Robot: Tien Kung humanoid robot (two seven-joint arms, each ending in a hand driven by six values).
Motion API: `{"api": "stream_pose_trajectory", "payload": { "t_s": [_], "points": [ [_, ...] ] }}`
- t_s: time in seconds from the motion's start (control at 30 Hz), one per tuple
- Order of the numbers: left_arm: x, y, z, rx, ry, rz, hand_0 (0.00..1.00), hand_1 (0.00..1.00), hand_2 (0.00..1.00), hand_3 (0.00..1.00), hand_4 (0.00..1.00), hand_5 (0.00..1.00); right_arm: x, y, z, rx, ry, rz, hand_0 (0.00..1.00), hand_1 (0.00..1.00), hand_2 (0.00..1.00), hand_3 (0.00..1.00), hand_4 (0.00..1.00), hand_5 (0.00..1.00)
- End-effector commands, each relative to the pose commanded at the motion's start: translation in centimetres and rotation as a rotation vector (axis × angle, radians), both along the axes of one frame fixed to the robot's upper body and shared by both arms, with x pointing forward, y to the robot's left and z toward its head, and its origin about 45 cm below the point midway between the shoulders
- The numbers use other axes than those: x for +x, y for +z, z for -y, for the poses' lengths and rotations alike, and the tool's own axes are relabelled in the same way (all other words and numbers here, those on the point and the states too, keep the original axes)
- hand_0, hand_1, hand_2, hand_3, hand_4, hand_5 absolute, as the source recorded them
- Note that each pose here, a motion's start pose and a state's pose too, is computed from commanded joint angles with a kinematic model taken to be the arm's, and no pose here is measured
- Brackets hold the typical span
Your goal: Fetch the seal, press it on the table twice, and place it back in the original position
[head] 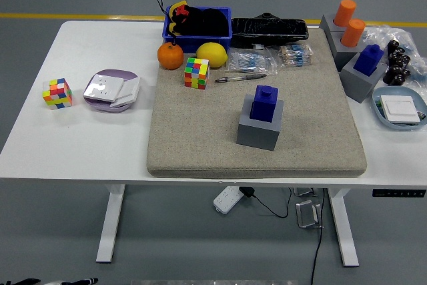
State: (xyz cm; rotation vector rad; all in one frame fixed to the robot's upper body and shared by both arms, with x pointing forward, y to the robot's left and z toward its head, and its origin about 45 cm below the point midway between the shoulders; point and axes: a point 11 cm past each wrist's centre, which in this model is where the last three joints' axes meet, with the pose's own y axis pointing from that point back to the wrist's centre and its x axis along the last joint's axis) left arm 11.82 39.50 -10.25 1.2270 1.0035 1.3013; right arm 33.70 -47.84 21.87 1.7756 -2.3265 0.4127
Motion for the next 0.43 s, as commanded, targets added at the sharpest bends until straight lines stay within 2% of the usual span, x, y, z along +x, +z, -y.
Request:
{"api": "stream_pose_trajectory", "payload": {
  "t_s": [0.43],
  "points": [
    [-0.22,-0.06,0.02,-0.001,-0.004,-0.005,0.810,0.812,0.786,0.834,0.785,0.403,-0.03,-0.12,-0.15,0.002,0.003,-0.003,0.788,0.639,0.626,0.624,0.897,0.173]
  ]
}}
